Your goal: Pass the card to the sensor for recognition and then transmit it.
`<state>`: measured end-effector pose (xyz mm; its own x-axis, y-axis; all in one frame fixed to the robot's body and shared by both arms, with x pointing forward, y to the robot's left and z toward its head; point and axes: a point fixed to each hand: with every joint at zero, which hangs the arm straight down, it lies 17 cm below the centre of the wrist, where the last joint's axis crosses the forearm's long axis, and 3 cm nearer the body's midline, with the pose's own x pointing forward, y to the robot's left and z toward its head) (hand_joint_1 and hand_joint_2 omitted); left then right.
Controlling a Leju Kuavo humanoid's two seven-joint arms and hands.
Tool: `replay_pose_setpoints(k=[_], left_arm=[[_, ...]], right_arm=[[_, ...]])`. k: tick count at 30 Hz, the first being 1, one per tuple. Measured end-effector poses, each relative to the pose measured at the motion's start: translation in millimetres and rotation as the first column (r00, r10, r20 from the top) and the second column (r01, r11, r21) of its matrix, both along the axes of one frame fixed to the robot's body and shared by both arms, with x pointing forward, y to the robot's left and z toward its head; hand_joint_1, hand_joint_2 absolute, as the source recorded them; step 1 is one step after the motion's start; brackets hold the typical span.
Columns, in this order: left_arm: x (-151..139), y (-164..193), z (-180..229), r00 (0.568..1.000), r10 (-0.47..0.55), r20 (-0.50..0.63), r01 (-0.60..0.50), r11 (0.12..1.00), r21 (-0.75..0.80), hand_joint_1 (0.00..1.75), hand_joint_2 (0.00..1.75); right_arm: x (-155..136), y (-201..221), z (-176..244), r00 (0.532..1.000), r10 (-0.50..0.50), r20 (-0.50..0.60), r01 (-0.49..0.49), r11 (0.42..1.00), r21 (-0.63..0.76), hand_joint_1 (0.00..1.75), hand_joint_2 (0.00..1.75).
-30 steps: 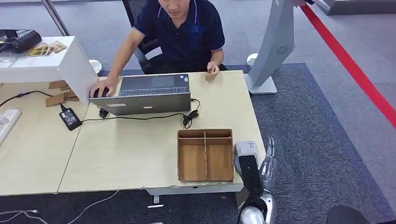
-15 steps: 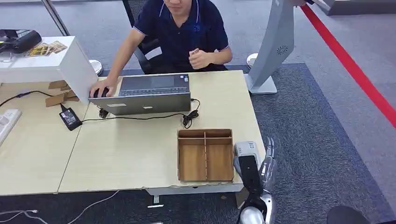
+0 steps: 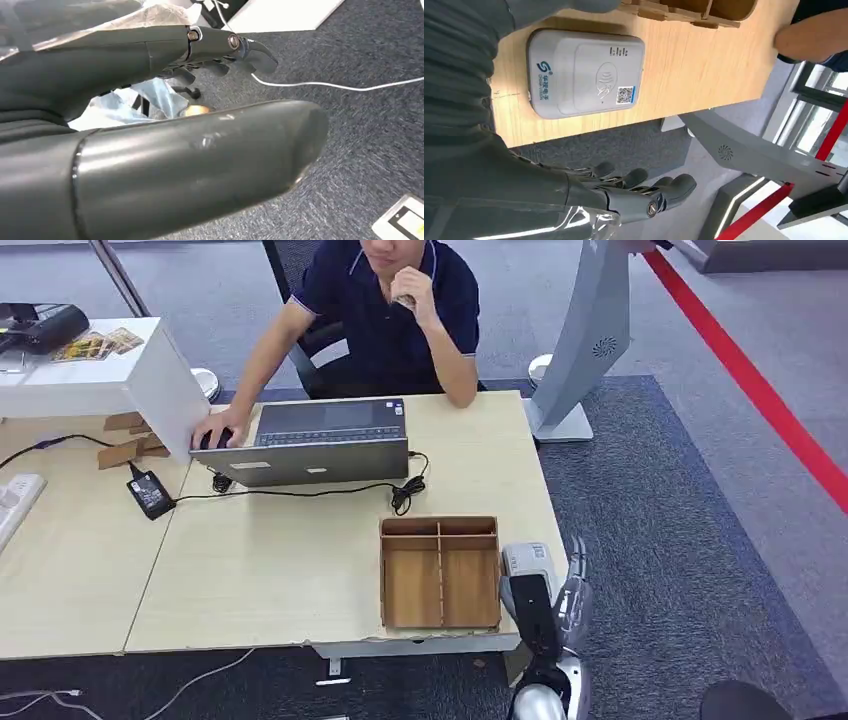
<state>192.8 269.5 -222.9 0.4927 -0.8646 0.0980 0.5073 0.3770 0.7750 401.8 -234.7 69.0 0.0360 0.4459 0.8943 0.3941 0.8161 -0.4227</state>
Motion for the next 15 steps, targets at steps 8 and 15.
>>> replay_pose_setpoints(k=[8,15], left_arm=[[0.1,0.0,0.0,1.000,-0.003,0.000,0.003,1.000,0.001,0.00,0.00],[0.3,-0.5,0.1,1.000,-0.005,0.001,0.005,1.000,0.001,0.00,0.00]], right_arm=[[0.0,0.4,-0.1,1.000,0.002,0.000,-0.002,1.000,-0.005,0.00,1.75],[-0.1,0.1,-2.0,1.000,0.000,-0.010,0.000,1.000,-0.008,0.00,1.75]])
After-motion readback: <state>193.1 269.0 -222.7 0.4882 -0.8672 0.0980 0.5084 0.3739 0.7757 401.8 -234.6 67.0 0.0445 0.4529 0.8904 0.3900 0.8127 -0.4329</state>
